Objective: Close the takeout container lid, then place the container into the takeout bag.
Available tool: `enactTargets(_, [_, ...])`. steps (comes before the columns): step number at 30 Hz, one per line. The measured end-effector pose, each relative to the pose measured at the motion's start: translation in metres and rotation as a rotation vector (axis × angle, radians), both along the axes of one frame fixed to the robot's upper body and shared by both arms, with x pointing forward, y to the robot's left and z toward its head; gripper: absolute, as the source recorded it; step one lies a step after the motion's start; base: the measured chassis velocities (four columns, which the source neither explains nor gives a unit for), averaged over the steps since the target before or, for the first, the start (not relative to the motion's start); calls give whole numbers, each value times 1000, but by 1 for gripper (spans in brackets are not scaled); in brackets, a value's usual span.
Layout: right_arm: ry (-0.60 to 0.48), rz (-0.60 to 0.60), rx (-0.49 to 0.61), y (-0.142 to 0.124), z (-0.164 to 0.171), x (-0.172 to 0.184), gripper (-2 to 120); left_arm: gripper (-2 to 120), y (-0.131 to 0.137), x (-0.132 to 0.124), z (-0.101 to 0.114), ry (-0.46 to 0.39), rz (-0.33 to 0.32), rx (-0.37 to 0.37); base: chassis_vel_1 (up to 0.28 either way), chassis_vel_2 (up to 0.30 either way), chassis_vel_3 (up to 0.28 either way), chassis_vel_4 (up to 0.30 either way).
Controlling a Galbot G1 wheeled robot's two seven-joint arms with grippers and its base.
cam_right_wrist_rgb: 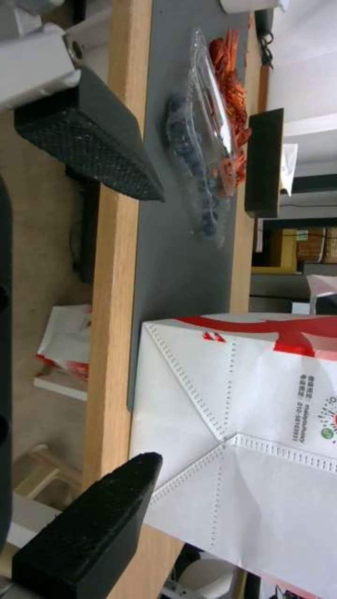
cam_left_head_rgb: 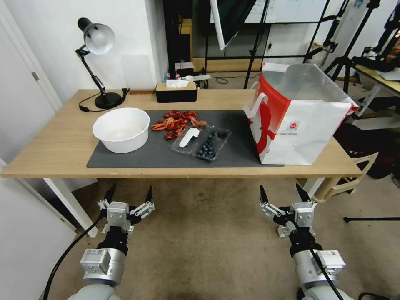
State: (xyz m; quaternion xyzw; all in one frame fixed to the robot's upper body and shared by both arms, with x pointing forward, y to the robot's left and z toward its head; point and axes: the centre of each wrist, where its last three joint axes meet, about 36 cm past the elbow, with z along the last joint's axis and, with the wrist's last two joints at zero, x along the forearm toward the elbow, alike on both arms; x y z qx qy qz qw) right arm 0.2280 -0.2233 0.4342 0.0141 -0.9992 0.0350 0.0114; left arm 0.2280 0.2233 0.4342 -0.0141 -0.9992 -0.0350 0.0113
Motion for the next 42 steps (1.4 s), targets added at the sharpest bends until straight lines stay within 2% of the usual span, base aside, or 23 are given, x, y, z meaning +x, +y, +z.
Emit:
enactTargets(13, [0, 2, 1, 1, 0, 0, 100, 100, 0, 0, 0, 0, 1, -1, 0, 0, 0, 0])
enactTargets(16, [25, 28, 13, 15, -6, 2, 100, 100, -3, 0, 1, 0, 8, -15, 0, 0, 0, 0])
enactTargets(19, [96, 123, 43, 62, -17, 8, 100, 100, -20, 2, 15, -11, 44, -105, 0, 0, 0, 0])
enactTargets(20, [96, 123, 43, 62, -17, 8, 100, 100, -20, 2, 15, -11, 44, -105, 0, 0, 0, 0])
enactTargets(22, [109, 166, 54, 80, -20, 10, 100, 100, -34, 2, 29, -7, 74, -184, 0, 0, 0, 0])
enactTargets(24, [104, 170, 54, 80, -21, 11, 100, 100, -38, 2, 33, -4, 82, -208, 0, 0, 0, 0])
enactTargets(25, [94, 173, 55, 80, -21, 12, 100, 100, -43, 3, 36, -19, 84, -247, 0, 0, 0, 0])
enactTargets(27, [81, 173, 56, 80, -21, 14, 100, 100, -45, 4, 37, -44, 83, -273, 0, 0, 0, 0])
enactTargets(42, [44, 163, 61, 78, -21, 20, 100, 100, -43, 5, 32, -53, 76, -269, 0, 0, 0, 0])
